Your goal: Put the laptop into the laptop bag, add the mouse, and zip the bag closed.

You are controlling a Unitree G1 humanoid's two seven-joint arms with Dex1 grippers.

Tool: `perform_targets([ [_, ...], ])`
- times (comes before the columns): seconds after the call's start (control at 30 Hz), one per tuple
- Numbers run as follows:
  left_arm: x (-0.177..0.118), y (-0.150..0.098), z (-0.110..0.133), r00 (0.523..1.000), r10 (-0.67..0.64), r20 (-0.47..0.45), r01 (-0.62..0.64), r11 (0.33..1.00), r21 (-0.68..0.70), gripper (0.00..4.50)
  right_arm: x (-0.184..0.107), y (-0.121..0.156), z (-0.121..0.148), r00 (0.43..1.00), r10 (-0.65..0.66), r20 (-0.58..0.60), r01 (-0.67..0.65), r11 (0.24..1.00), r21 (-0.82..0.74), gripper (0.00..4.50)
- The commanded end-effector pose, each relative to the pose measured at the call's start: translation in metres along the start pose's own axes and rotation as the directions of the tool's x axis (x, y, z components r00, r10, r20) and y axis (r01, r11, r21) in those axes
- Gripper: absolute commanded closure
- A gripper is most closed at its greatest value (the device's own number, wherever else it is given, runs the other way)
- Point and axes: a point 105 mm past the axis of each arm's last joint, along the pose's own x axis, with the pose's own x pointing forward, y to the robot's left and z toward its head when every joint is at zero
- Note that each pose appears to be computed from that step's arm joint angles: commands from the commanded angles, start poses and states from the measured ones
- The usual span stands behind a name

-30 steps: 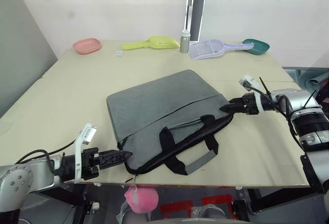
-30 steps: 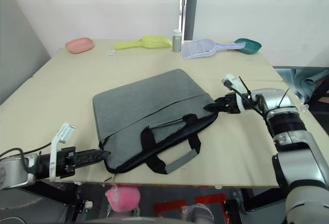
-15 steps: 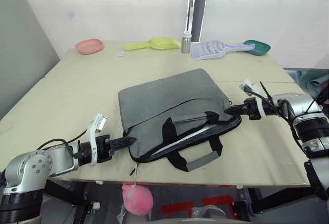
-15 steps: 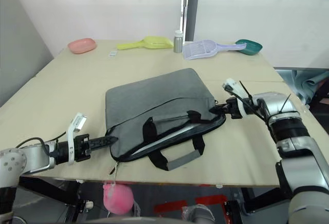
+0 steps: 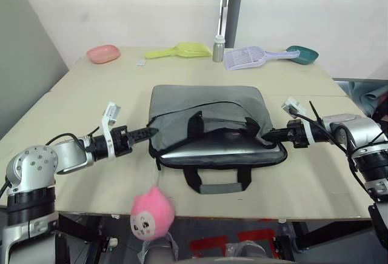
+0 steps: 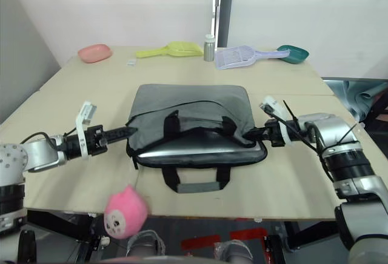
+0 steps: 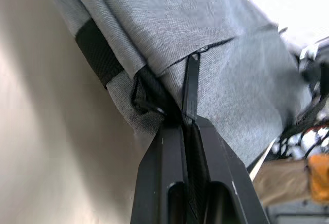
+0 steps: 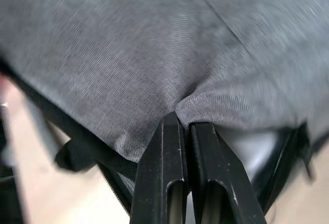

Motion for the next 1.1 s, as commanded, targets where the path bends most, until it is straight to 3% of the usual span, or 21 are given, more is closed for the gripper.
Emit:
perform_targets([
  [0.03, -0.008, -0.001, 0.018, 0.999, 0.005, 0.044, -0.006, 1.000, 0.030, 4.47, 0.006, 0.033, 0.021, 0.990, 0.133, 0.035, -0.129, 0.986, -0.103, 4.50],
  [0.23, -0.026, 0.036, 0.016, 0.985, 0.172, -0.021, -0.169, 0.981, 0.090, 4.47, 0.022, 0.035, 0.018, 0.997, 0.075, 0.002, -0.074, 0.989, -0.129, 4.50],
  [0.4, -0.042, 0.059, 0.041, 0.964, 0.262, 0.038, -0.265, 0.956, 0.123, 4.47, 0.038, 0.024, 0.002, 0.998, -0.021, -0.059, 0.012, 0.988, -0.153, 4.50],
  [0.7, -0.040, 0.067, 0.055, 0.958, 0.283, 0.048, -0.287, 0.944, 0.165, 4.47, 0.049, 0.049, -0.010, 0.995, 0.056, -0.086, -0.071, 0.983, -0.172, 4.50],
  [0.93, -0.037, 0.065, 0.049, 0.965, 0.262, 0.025, -0.261, 0.944, 0.200, 4.47, 0.045, 0.037, -0.010, 0.997, -0.011, -0.072, -0.002, 0.984, -0.179, 4.50],
  [1.1, -0.045, 0.075, 0.048, 0.949, 0.312, 0.035, -0.311, 0.920, 0.238, 4.47, 0.037, 0.021, -0.003, 0.997, -0.064, -0.032, 0.057, 0.981, -0.183, 4.50],
])
